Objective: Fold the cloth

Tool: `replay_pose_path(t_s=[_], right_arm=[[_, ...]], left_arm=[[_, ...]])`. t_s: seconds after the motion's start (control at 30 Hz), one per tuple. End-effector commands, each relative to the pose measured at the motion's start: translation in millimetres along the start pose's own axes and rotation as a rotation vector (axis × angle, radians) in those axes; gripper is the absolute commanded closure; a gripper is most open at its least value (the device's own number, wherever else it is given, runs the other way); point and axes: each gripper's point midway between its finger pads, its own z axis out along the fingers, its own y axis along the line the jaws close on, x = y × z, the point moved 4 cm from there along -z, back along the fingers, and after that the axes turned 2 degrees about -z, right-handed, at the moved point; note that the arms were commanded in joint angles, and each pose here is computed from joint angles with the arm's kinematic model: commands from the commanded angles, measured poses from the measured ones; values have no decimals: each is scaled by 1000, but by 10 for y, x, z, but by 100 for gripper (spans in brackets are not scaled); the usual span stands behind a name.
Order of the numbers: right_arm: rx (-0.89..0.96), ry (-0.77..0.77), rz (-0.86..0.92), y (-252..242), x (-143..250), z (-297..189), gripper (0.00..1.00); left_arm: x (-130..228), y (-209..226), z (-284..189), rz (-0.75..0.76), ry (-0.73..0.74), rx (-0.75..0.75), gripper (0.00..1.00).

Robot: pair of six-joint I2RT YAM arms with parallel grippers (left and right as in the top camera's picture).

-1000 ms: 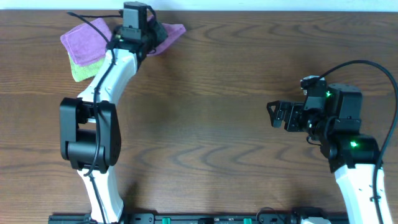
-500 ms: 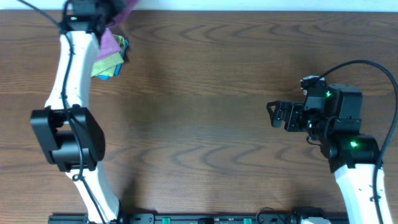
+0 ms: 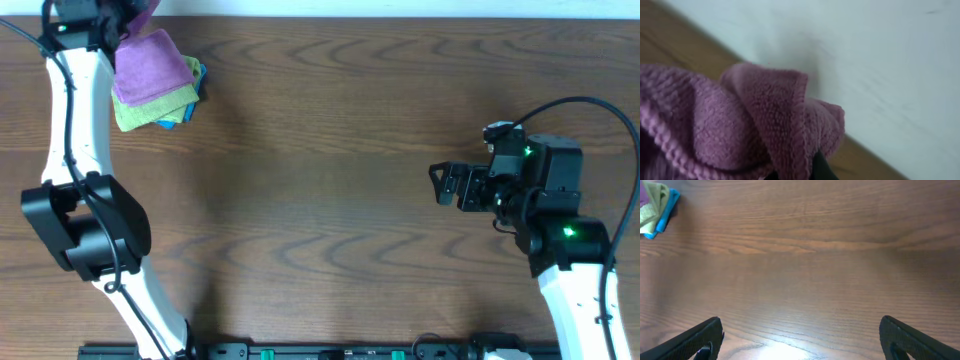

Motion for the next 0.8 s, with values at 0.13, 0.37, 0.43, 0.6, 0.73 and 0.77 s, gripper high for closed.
replay_pose_path(t_s=[0.13,0.37,0.43,0.6,0.73,0.77], right_arm=[[-8,-3,17,5,8,-14,1],[-8,-3,17,5,8,-14,1],[-8,-3,17,5,8,-14,1],[-8,-3,17,5,8,-14,1],[-8,-3,17,5,8,-14,1],[-8,-3,17,5,8,-14,1]], left_arm=[[-145,193,-22,62,-37,-75,94],[-183,231,-24,67,-55,-94,94],[-137,260,1,67,-36,-104,94],[62,379,131,64,39,-143,94],[256,460,250,60,113,-157,94],[300,452,263,59,133,-148,94]])
